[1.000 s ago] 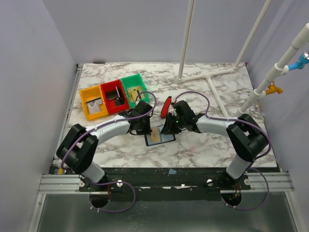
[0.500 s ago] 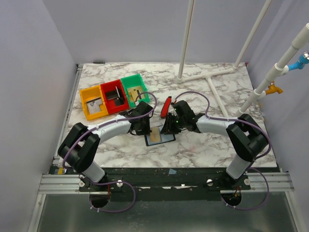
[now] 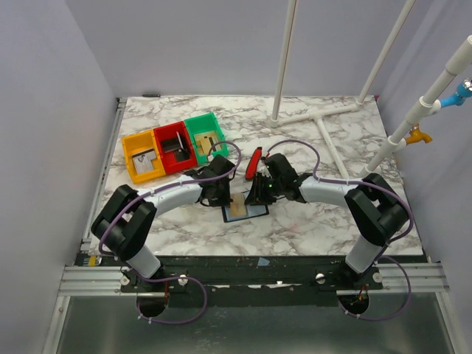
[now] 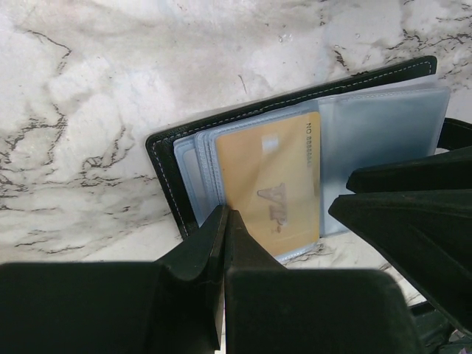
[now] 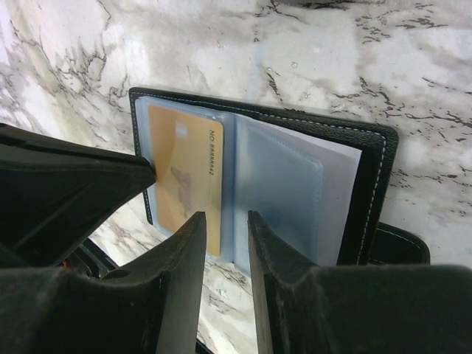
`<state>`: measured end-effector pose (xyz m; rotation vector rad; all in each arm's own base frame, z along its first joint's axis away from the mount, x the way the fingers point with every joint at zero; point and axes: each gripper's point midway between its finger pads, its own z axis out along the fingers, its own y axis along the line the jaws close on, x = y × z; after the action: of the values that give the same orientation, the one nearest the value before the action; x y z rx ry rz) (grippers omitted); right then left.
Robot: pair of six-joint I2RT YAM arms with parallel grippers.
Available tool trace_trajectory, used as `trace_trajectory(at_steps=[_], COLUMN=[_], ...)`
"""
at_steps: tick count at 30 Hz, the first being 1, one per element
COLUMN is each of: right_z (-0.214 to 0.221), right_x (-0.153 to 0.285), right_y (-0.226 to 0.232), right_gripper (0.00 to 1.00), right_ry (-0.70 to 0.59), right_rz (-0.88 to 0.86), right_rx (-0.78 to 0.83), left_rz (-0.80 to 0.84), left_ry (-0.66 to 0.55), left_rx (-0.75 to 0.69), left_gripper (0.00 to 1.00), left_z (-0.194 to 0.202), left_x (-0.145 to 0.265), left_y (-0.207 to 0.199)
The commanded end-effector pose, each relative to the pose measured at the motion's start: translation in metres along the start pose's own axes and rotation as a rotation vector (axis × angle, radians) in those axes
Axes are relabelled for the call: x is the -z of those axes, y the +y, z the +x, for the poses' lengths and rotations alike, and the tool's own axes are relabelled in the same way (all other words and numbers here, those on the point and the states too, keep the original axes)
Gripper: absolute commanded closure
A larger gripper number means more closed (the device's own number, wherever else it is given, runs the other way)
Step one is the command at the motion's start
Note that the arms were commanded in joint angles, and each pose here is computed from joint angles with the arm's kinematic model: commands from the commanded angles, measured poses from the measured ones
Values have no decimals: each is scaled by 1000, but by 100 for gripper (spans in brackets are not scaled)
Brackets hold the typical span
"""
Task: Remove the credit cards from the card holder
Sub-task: Remove the credit card from the card holder.
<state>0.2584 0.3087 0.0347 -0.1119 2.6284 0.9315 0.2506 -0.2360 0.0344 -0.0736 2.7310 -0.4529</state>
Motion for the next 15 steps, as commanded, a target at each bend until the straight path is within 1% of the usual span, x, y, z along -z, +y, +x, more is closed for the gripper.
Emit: trace_trajectory(at_steps=[1,15], right_z=[2,4], right_x=[-5,-7], right_y=[-2,-10], right_gripper=[68,67], right_ry=[7,10], right_rz=[-18,-39], right_rx=[-3,-52], left_rz=[-15,-9], left_ry=[17,18], left_rx=[-19,-27], left_gripper=[100,100], left_z=[6,6], left_x=[-8,-7], left_y=[0,-7])
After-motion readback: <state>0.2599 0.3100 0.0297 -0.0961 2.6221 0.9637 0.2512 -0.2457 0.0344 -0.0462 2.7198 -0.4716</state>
